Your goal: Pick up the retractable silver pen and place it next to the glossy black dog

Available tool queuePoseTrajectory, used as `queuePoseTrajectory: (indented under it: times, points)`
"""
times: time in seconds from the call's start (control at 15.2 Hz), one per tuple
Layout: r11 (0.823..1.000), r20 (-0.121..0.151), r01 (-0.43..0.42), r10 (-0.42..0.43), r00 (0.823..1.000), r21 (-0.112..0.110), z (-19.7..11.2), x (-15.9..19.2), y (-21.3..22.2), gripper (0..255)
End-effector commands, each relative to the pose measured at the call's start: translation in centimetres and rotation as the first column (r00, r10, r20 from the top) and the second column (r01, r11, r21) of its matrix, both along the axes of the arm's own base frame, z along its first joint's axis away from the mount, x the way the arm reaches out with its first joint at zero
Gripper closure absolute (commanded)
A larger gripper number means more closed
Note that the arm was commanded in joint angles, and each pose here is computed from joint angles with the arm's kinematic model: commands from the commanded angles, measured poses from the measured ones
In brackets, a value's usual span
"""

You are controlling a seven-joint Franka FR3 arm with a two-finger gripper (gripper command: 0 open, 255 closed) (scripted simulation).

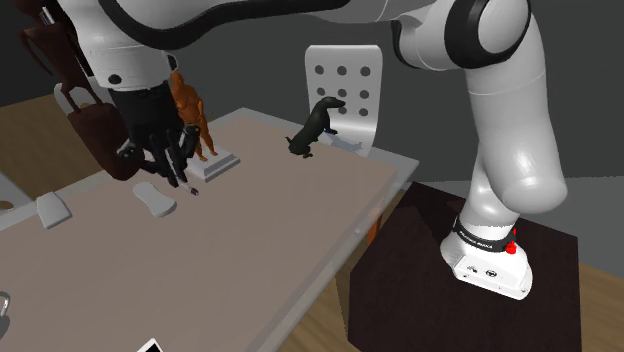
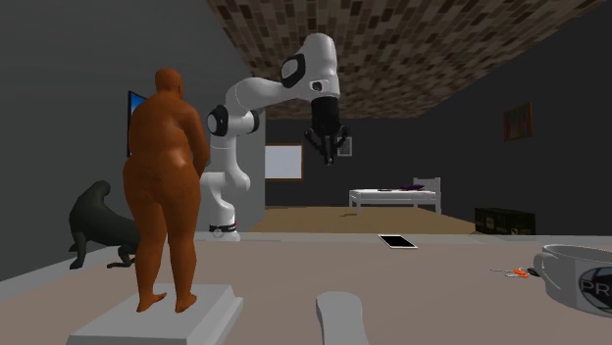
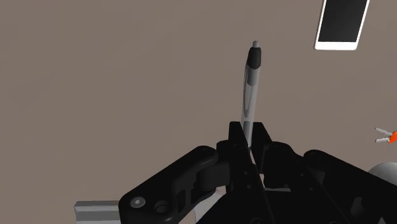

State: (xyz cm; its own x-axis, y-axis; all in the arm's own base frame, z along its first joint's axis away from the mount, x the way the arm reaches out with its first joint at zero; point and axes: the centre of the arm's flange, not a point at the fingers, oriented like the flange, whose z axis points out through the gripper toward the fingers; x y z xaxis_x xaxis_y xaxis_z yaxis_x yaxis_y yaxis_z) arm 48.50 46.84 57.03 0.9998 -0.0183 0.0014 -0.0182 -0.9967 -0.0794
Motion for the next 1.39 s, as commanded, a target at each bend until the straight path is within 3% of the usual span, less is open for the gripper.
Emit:
queuePoseTrajectory:
  times: [0.0,0.2,1.32]
  points:
    - [1.000,0.000,0.000,0.000,1.000,0.000,1.1,0.0,-0.1,255]
    - [1.000,0.000,0.000,0.000,1.000,0.000,2.6,0.0,-0.1,255]
    - [1.000,0.000,0.000,0.000,1.000,0.000,2.6,-6.8,-21.5,255]
